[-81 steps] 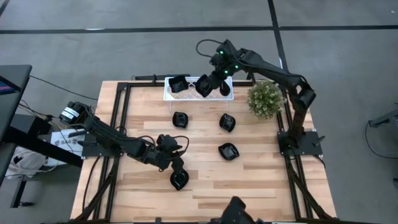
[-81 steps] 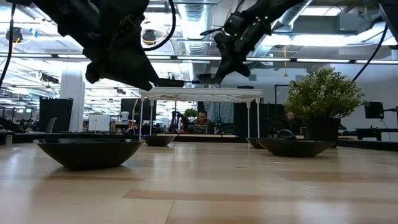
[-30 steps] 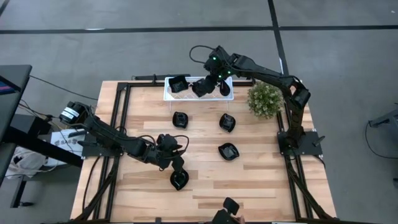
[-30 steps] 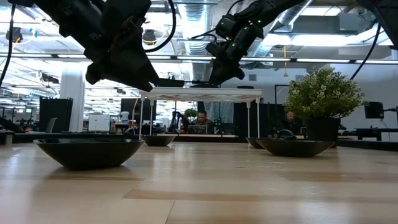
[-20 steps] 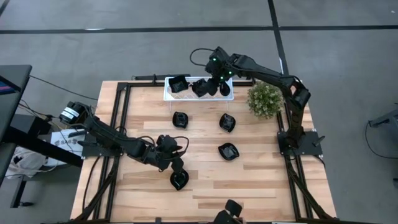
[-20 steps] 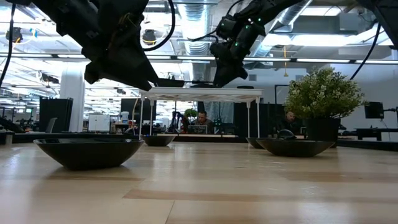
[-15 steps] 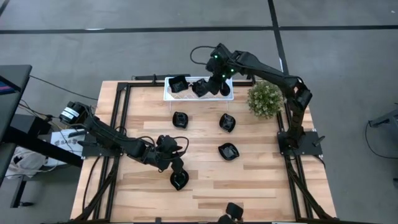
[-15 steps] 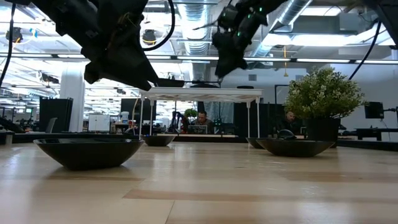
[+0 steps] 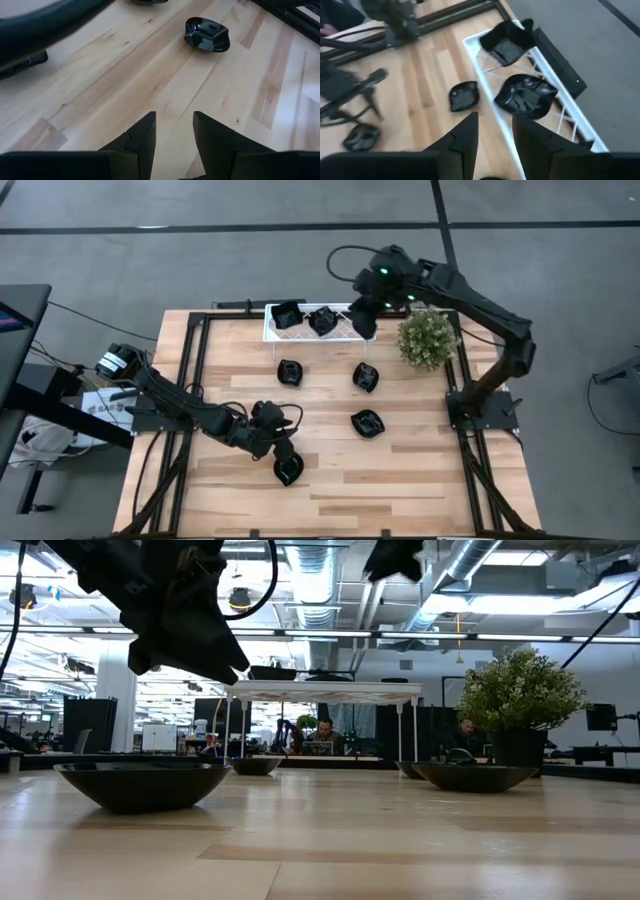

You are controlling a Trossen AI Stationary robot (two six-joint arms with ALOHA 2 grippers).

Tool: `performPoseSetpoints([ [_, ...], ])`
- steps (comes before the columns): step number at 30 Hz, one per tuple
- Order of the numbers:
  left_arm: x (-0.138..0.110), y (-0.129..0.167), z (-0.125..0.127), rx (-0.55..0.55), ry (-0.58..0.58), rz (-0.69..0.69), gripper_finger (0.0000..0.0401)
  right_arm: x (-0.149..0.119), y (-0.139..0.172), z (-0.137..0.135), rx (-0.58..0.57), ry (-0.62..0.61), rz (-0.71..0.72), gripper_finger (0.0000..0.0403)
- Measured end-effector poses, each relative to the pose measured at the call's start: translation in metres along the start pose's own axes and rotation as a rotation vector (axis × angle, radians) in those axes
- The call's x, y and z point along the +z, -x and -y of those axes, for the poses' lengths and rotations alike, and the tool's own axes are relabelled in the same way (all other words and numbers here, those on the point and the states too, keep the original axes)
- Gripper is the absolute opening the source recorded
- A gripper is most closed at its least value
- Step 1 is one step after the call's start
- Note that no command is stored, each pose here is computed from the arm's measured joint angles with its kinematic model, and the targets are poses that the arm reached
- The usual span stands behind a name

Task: Pick & Place Mini shaped plates
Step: Stack the leaf-shaped plate on top of the leaf-shaped plate on the shelf

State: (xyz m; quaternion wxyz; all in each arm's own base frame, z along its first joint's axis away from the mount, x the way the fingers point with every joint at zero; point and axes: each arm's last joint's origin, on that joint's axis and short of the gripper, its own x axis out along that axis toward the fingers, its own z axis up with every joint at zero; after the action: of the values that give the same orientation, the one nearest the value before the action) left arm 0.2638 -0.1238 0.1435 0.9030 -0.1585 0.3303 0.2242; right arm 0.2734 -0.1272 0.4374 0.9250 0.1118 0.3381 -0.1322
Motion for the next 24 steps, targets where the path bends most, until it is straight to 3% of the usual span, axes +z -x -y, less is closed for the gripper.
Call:
performPoseSetpoints([
  [3, -0.002, 0.002, 0.002, -0.009, 0.018, -0.002, 0.0131, -0.008, 0.021, -0.018, -0.03, 0.001, -0.013, 0.0115],
  [11, -0.009, 0.006, 0.004, -0.021, 0.072, -0.01, 0.0131, -0.036, 0.069, -0.063, -0.245, -0.014, -0.028, 0.0115],
  [18, -0.021, 0.007, 0.001, -0.029, 0.13, -0.02, 0.0131, -0.083, 0.091, -0.098, -0.108, 0.002, -0.062, 0.0115],
  [24, -0.029, 0.01, 0.0, -0.045, 0.191, -0.026, 0.0131, -0.146, 0.063, -0.121, -0.066, -0.085, 0.017, 0.0115],
])
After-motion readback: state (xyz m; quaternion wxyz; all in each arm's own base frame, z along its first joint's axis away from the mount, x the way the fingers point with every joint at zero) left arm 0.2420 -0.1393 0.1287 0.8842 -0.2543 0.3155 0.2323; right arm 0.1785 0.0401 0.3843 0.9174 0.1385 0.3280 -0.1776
